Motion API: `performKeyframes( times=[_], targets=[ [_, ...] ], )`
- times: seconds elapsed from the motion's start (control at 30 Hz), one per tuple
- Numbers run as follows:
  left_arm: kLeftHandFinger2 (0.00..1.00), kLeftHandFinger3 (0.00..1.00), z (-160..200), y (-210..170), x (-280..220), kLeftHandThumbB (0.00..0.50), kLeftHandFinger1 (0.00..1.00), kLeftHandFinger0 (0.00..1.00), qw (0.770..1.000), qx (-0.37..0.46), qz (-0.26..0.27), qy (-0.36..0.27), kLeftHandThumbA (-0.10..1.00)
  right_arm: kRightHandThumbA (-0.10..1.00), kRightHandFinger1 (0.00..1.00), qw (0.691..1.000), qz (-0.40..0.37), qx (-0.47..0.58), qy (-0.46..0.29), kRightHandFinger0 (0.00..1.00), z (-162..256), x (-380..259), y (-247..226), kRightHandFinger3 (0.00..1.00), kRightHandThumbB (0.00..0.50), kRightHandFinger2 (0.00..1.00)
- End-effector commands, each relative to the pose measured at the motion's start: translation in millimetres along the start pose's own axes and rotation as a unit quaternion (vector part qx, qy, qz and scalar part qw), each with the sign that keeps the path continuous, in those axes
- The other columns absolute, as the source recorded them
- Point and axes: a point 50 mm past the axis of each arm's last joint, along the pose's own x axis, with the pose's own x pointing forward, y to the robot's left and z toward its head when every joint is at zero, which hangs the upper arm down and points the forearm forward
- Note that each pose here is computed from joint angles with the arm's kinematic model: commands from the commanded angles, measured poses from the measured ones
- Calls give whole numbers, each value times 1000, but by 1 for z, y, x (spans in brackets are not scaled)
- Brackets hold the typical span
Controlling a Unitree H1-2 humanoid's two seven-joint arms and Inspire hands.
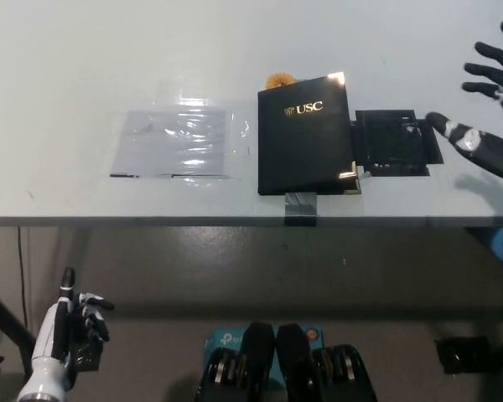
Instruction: The robot uses its right hand to push the cover of the diary kept in the middle of the desk towards the left to open it
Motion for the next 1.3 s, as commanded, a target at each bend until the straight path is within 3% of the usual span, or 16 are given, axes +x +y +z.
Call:
performKeyframes(
  times=[0.0, 0.23, 0.33, 0.43, 0.5, 0.6, 0.9, 0.97, 1.03, 1.13, 1.27],
  targets=[
    [179, 315, 8, -2, 1, 466, 190, 160, 1000, -4, 1, -17, 1000, 1000, 757, 993, -47, 85, 69, 692, -11, 31, 6, 974, 150, 847],
    [181, 313, 9, -2, 2, 487, 204, 166, 1000, -2, 3, -22, 1000, 1000, 835, 970, -99, 167, 148, 761, -52, 51, 23, 1000, 124, 921],
    [207, 319, 12, -2, 4, 466, 218, 184, 1000, -4, 2, -27, 1000, 1000, 935, 959, -108, 200, 168, 871, -62, 52, 35, 1000, 137, 1000],
    [183, 325, 12, -3, 4, 451, 205, 171, 1000, -5, 5, -26, 1000, 1000, 1000, 948, -118, 226, 190, 955, -74, 51, 47, 1000, 124, 1000],
    [160, 322, 13, -3, 4, 428, 189, 155, 999, -7, 4, -32, 1000, 1000, 1000, 947, -119, 227, 195, 941, -77, 50, 52, 1000, 115, 1000],
    [173, 322, 13, -3, 5, 474, 189, 149, 1000, -7, 1, -28, 1000, 1000, 1000, 941, -123, 235, 209, 928, -86, 44, 69, 1000, 123, 1000],
    [180, 348, 14, -2, 4, 464, 202, 174, 1000, -10, 0, -29, 1000, 1000, 997, 933, -128, 243, 233, 900, -98, 36, 93, 1000, 142, 1000],
    [177, 346, 14, -2, 5, 476, 202, 172, 1000, -5, 2, -27, 1000, 1000, 1000, 933, -121, 244, 236, 910, -104, 31, 95, 1000, 122, 1000],
    [167, 328, 16, -4, 6, 449, 196, 160, 999, -7, 0, -33, 1000, 1000, 1000, 928, -129, 254, 242, 891, -112, 24, 96, 1000, 103, 1000],
    [166, 327, 16, -5, 7, 483, 199, 161, 1000, -8, -4, -29, 1000, 1000, 1000, 925, -133, 257, 248, 911, -120, 16, 100, 1000, 108, 1000],
    [173, 340, 16, -8, 8, 488, 189, 145, 1000, 1, -7, -31, 1000, 1000, 1000, 921, -135, 271, 247, 943, -126, 8, 102, 1000, 124, 1000]
  ],
)
